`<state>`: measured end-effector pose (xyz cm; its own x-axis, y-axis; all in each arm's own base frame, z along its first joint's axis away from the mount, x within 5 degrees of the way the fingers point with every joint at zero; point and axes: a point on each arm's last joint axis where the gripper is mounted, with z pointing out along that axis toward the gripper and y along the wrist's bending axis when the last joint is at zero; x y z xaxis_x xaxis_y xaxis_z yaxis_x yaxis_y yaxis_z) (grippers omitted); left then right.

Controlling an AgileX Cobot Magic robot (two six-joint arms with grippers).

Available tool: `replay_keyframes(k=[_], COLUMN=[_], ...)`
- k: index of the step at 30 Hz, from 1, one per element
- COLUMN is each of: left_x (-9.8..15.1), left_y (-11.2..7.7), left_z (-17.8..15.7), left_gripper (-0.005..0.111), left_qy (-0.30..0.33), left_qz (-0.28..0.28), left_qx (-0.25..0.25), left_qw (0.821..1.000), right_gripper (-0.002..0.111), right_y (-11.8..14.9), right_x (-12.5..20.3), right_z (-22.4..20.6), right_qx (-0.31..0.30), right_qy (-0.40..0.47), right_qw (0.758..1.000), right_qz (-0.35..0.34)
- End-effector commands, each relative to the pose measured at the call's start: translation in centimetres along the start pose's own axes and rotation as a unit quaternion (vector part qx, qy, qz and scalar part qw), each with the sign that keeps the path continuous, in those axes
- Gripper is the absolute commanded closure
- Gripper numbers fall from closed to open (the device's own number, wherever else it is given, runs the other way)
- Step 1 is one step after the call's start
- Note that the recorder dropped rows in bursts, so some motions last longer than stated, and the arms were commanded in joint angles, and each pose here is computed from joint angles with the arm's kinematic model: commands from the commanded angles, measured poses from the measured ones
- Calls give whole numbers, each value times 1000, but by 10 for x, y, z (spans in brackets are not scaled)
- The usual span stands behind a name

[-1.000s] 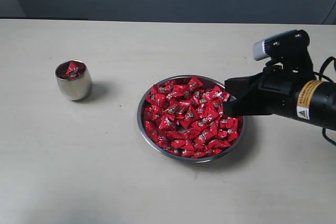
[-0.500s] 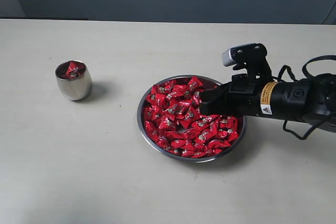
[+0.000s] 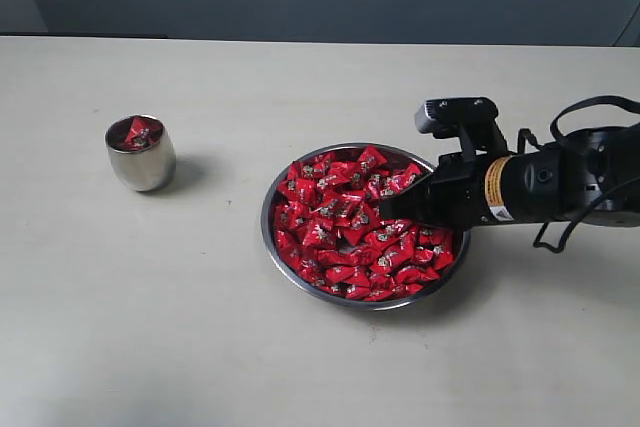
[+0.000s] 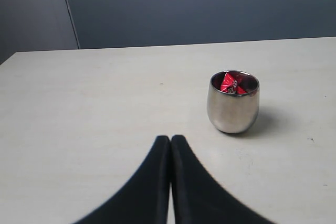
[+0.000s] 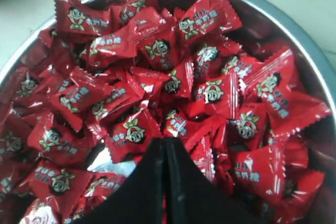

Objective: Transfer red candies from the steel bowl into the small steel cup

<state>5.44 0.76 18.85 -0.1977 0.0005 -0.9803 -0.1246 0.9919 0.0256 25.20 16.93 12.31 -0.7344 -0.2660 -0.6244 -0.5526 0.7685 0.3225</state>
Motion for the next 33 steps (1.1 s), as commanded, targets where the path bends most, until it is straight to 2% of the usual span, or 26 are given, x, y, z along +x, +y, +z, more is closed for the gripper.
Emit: replay_keyframes(k=[1,13,18,19,24,25,28,33], left_x=[1,1,1,1,1,1,1,1], left_y=[0,0,0,0,0,0,0,0], left_z=[0,0,0,0,0,0,0,0], left_gripper=[106,106,106,106,106,106,106,106], left_qy=[0,0,0,0,0,0,0,0], left_qz=[0,0,0,0,0,0,0,0], left_qx=[0,0,0,0,0,0,0,0], left_qw=[1000,1000,1000,1000,1000,1000,1000,1000], right_gripper=[109,109,108,105,66,63,64,73], right_y=[-4,-8,-5,-4,-5,-6,-8,-6], right_x=[2,3,3,2,4,4,4,4], right_z=[2,1,2,2,2,2,1,1], right_qx=[13,35,18,13,19,26,33,27], right_qy=[15,22,17,17,23,24,26,26], right_qw=[1000,999,1000,1000,999,998,998,998], right_qz=[15,18,18,16,41,45,47,52])
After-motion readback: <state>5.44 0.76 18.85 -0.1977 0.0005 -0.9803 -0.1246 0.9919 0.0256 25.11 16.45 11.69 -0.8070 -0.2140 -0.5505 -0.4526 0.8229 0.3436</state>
